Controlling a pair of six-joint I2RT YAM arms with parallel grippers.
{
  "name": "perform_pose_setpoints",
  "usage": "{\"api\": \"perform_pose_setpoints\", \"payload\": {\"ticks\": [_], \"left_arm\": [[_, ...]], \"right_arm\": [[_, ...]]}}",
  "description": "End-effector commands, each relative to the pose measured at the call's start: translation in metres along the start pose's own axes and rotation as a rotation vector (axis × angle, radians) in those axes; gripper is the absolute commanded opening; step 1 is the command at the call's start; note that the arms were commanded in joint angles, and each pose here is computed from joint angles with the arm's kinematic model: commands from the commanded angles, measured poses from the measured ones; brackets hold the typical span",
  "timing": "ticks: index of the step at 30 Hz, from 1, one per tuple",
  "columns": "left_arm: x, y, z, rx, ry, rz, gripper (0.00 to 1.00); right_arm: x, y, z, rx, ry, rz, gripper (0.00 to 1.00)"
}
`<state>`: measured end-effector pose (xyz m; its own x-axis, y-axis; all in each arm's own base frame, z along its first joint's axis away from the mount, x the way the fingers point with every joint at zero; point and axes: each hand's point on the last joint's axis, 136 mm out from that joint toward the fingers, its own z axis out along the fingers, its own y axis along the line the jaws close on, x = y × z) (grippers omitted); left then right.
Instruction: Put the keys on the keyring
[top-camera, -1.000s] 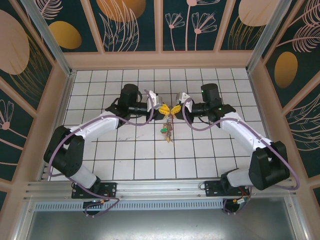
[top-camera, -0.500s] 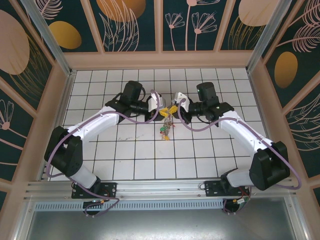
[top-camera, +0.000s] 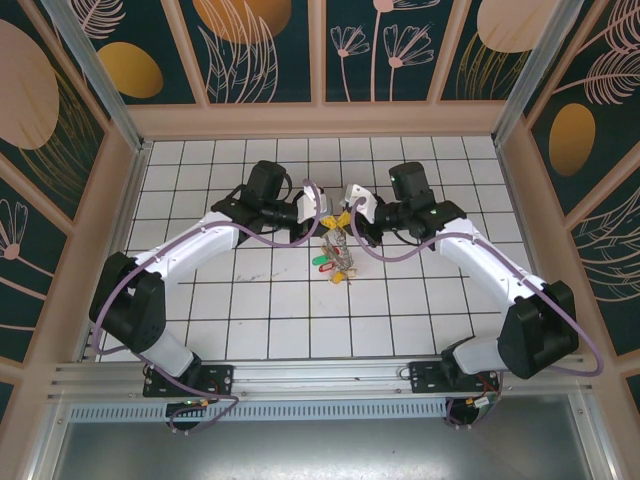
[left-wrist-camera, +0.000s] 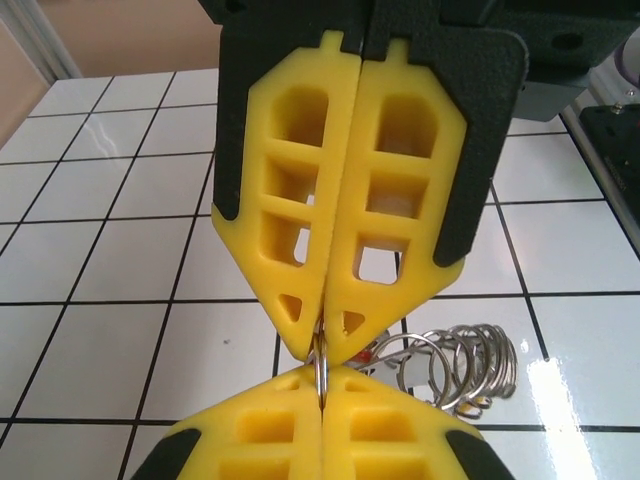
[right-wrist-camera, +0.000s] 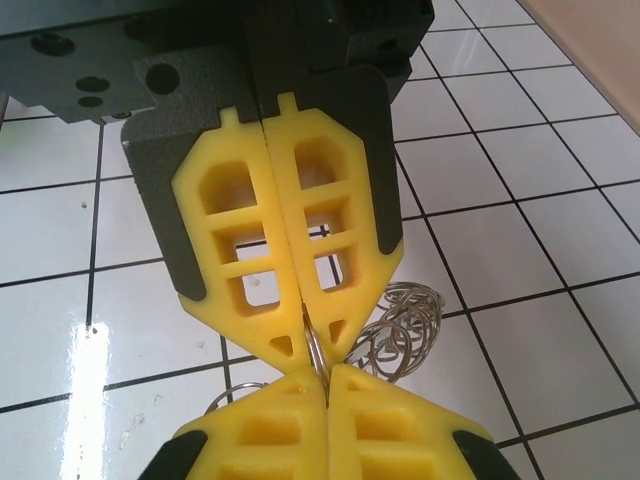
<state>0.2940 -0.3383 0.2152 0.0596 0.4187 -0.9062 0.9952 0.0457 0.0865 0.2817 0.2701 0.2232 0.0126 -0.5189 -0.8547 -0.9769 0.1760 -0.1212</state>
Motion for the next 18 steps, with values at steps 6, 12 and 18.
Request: {"api": "perform_pose_setpoints", "payload": {"ticks": [6,12,18], "left_arm": [[-0.049,-0.022,-0.013,0.117,-0.265,0.062,0.0],[-0.055,-0.03,-0.014,0.178,-0.328,0.06,0.0],[-0.057,-0.031,-0.015,0.174,-0.355,0.058,0.0]], "right_arm": [[-0.005,0.011,-0.007,-0.08,-0.157,0.005,0.11],[-0.012,0.01,-0.014,-0.098,-0.213,0.003,0.14],[-0.007,0.007,-0.02,-0.093,-0.222,0.014,0.14]]}}
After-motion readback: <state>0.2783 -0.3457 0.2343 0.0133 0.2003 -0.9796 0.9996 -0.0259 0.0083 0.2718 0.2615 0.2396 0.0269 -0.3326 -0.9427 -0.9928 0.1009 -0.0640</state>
